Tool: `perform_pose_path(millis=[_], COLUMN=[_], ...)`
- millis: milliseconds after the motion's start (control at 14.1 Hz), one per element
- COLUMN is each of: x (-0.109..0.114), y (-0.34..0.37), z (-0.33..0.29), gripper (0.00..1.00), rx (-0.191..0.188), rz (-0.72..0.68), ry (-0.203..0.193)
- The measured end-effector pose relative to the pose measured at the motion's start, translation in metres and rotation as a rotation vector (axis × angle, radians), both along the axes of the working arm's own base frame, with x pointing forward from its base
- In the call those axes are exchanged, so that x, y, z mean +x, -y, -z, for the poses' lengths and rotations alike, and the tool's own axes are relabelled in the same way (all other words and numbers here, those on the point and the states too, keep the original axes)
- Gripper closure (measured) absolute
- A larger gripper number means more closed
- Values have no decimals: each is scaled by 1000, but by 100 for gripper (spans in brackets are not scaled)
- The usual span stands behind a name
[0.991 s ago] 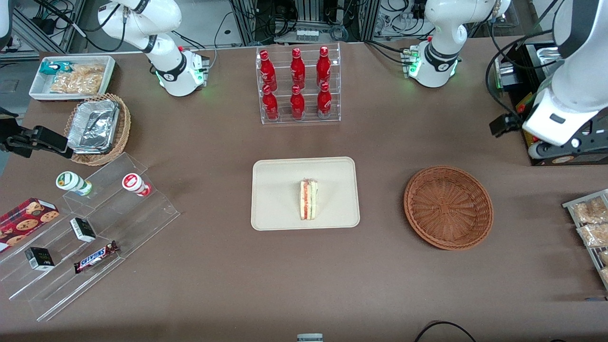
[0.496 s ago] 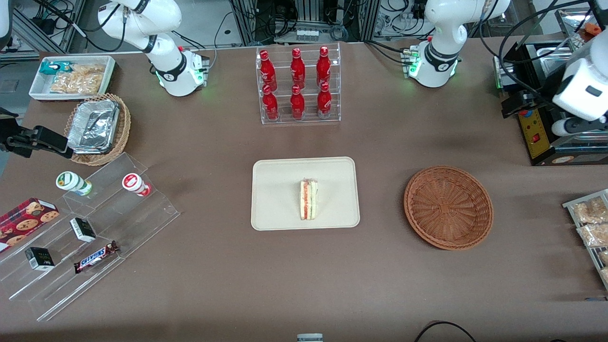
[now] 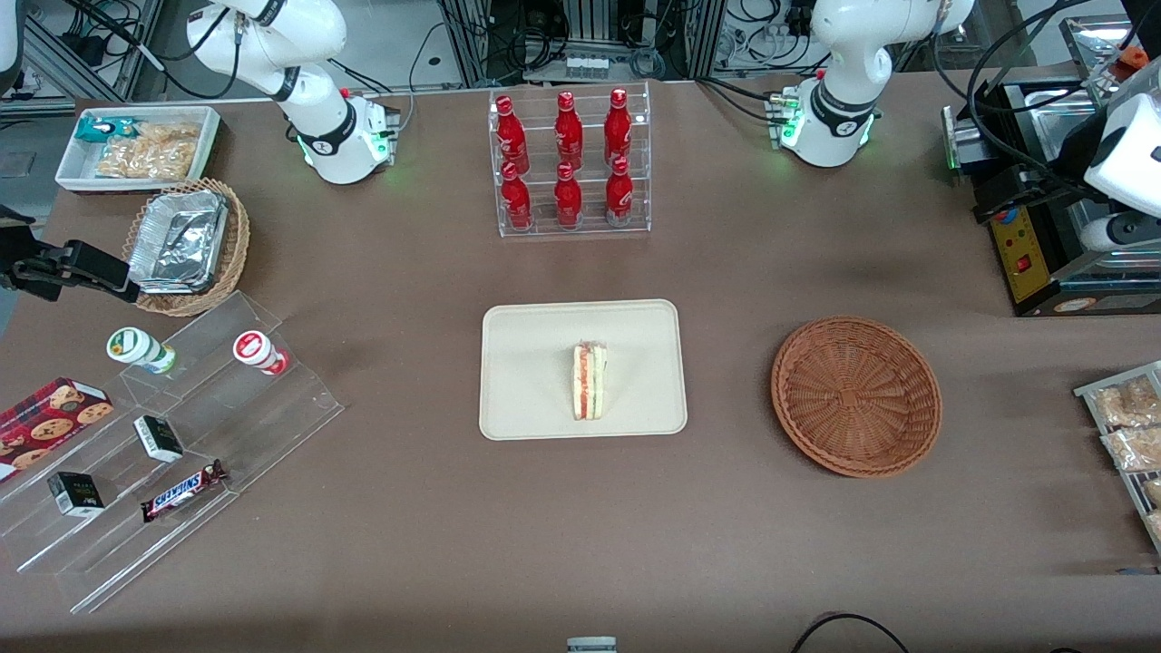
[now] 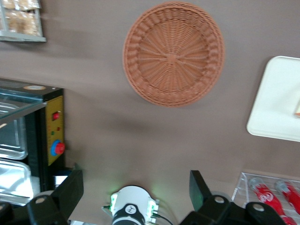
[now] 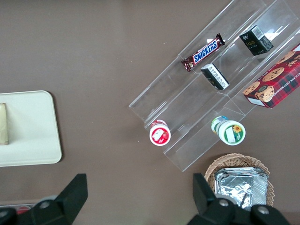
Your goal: Place sandwich from basket to tray
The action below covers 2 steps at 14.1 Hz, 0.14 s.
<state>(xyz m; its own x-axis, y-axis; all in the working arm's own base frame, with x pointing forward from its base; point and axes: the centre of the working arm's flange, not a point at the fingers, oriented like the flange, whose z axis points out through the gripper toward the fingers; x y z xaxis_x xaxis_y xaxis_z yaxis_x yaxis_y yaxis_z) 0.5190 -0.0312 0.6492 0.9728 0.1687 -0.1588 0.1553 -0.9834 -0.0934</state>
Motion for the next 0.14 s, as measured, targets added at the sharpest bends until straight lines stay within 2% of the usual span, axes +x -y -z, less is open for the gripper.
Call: perform_pose_path(millis=[142], x=[2], y=[-2], z=[3], gripper=[0], rx=[10], rz=[-1], ry=[-5])
